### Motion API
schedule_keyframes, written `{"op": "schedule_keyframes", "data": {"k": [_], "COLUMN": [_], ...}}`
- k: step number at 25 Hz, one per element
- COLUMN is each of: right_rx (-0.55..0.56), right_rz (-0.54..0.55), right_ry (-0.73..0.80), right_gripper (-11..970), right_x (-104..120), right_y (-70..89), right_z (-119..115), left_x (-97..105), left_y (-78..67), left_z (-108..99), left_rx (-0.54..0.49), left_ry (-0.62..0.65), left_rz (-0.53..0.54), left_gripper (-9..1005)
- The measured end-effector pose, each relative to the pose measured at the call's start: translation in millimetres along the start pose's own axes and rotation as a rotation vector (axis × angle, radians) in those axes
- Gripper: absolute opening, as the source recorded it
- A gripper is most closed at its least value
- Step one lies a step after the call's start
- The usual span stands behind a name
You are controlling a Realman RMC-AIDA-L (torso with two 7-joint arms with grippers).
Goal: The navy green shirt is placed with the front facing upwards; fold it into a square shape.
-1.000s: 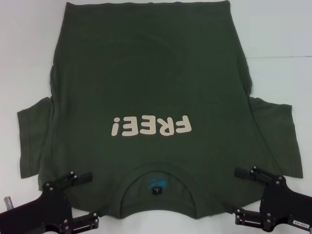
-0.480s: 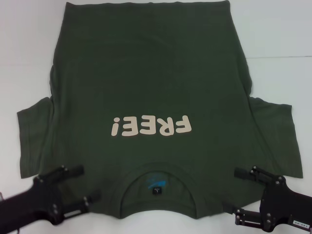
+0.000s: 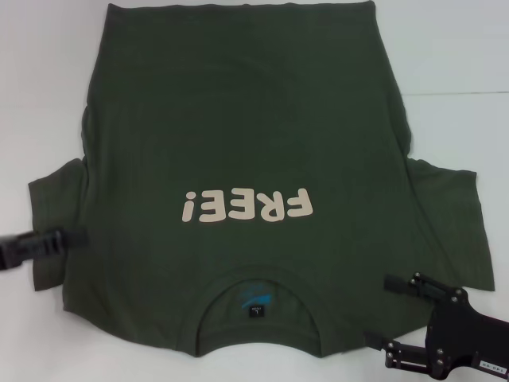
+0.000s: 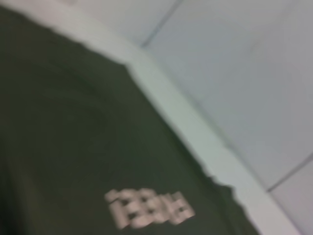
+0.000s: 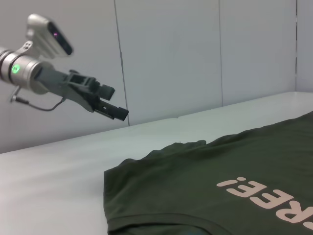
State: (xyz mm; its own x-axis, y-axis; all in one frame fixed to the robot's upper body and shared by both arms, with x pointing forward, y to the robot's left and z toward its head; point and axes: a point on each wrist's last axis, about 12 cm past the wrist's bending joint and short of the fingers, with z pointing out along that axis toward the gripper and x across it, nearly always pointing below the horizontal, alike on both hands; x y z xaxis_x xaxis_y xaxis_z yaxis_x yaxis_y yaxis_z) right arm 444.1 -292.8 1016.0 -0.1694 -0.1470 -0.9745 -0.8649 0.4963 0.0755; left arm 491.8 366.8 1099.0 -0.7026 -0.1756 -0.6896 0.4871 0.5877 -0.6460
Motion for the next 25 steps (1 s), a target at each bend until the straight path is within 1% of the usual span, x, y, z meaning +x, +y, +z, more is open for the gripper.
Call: {"op": "schedule_keyframes", "data": {"k": [2, 3, 5, 6, 7, 8, 9, 16, 19, 25], "right_rx": [0.001, 0.001, 0.002, 0.002, 0.003, 0.003, 0.002, 0.002, 0.004, 0.002], "right_rz": [0.002, 0.003, 0.005, 0.005, 0.005, 0.005, 0.005, 0.009, 0.011, 0.009], "right_ry": [0.001, 0.001, 0.001, 0.001, 0.001, 0.002, 0.002, 0.003, 0.004, 0.004], "right_gripper": [914, 914, 915, 915, 915, 915, 915, 914, 914, 915], "right_x": [0, 0, 0, 1, 0, 1, 1, 1, 1, 1], "right_y": [0.0, 0.1, 0.4, 0.4, 0.3, 0.2, 0.3, 0.8, 0.7, 0.0], "right_z": [-1, -1, -2, -2, -2, -2, -2, -2, -2, -1], "left_x": [-18, -22, -33, -33, -36, -42, -46, -49, -46, -42], "left_y": [6.0, 9.0, 17.2, 17.2, 19.8, 25.4, 29.1, 33.7, 36.6, 39.2], "left_z": [-4, -5, -5, -5, -5, -4, -3, 4, 9, 18], "left_rx": [-0.063, -0.094, -0.190, -0.190, -0.221, -0.292, -0.340, -0.401, -0.425, -0.444], "left_ry": [0.051, 0.070, 0.123, 0.123, 0.140, 0.171, 0.191, 0.230, 0.242, 0.261], "left_rz": [-0.090, -0.129, -0.225, -0.225, -0.245, -0.275, -0.287, -0.282, -0.272, -0.260], "left_gripper": [848, 847, 846, 845, 844, 844, 844, 844, 844, 844]}}
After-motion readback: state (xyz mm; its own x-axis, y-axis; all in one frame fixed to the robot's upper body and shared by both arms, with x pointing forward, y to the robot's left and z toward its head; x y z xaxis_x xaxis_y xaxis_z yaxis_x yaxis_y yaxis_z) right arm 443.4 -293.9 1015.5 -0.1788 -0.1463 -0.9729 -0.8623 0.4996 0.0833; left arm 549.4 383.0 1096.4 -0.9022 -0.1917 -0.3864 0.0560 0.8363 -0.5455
